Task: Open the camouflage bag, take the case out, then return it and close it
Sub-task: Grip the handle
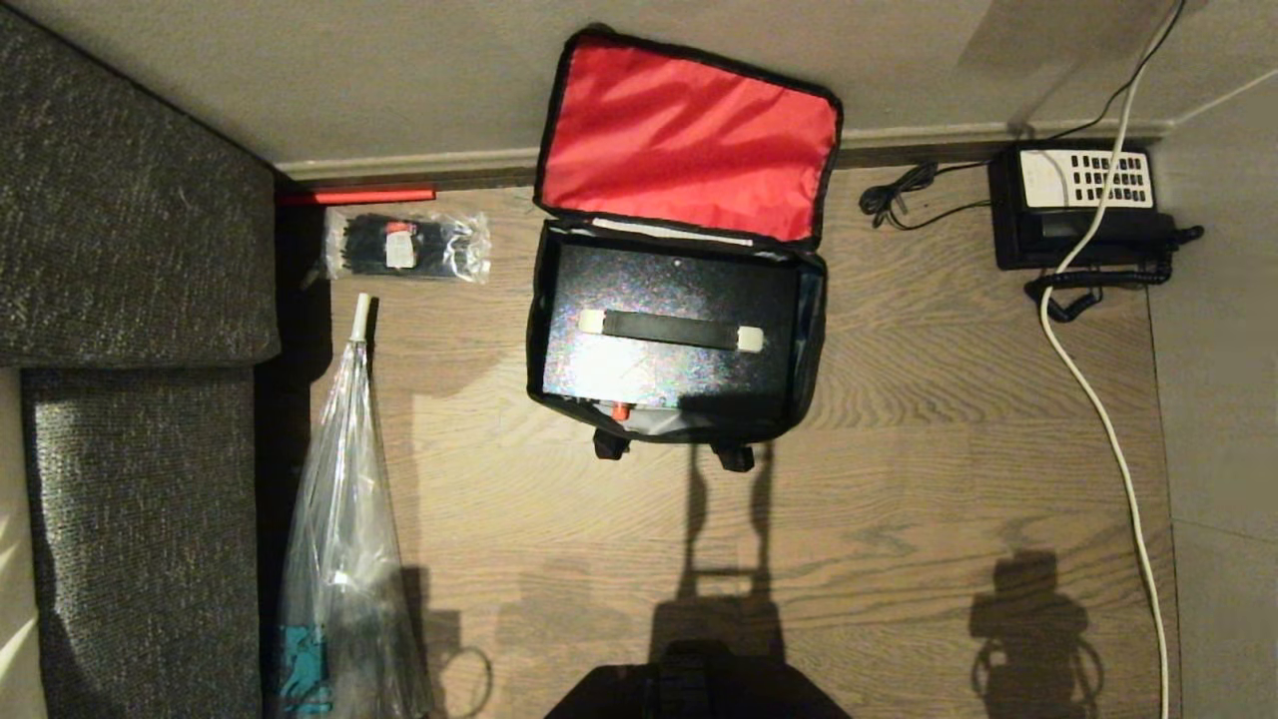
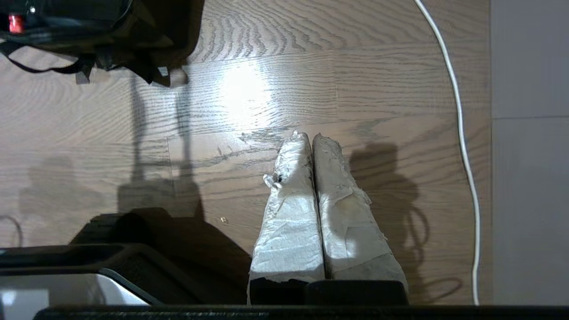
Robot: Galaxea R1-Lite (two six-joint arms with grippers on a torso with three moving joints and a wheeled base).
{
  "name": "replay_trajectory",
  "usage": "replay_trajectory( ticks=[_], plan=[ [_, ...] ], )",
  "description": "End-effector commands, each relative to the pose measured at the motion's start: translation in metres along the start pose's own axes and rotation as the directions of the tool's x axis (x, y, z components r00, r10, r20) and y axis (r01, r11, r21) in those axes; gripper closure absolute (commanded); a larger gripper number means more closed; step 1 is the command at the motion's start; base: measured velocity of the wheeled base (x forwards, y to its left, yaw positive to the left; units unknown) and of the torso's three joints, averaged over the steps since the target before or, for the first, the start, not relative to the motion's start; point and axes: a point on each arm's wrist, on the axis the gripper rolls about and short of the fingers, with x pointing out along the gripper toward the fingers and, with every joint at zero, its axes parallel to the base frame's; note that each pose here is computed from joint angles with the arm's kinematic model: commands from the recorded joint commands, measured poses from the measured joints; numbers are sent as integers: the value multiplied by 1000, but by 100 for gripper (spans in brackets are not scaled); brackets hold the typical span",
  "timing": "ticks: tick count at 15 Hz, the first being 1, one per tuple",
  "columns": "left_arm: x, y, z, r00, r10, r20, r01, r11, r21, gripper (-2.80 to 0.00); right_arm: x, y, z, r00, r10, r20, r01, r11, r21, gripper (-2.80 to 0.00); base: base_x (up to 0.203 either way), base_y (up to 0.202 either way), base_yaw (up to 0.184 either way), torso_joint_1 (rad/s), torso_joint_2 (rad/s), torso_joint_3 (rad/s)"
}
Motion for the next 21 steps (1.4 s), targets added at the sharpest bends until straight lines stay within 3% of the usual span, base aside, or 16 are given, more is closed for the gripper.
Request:
replay_trajectory(
  ticks=[1,16,21],
  plan=[
    [0,0,0,1000,0,2,0,1000,0,0,0,0,-4,1000,0,-5,0,1000,4,0,0,0,0,0,0,0],
    [0,0,-1,1000,2,-6,-2,1000,-11,0,0,0,-4,1000,-1,-4,1,1000,4,0,0,0,0,0,0,3],
    [0,0,-1,1000,3,-6,-3,1000,-12,0,0,0,-4,1000,-1,-4,1,1000,4,0,0,0,0,4,4,184]
  ],
)
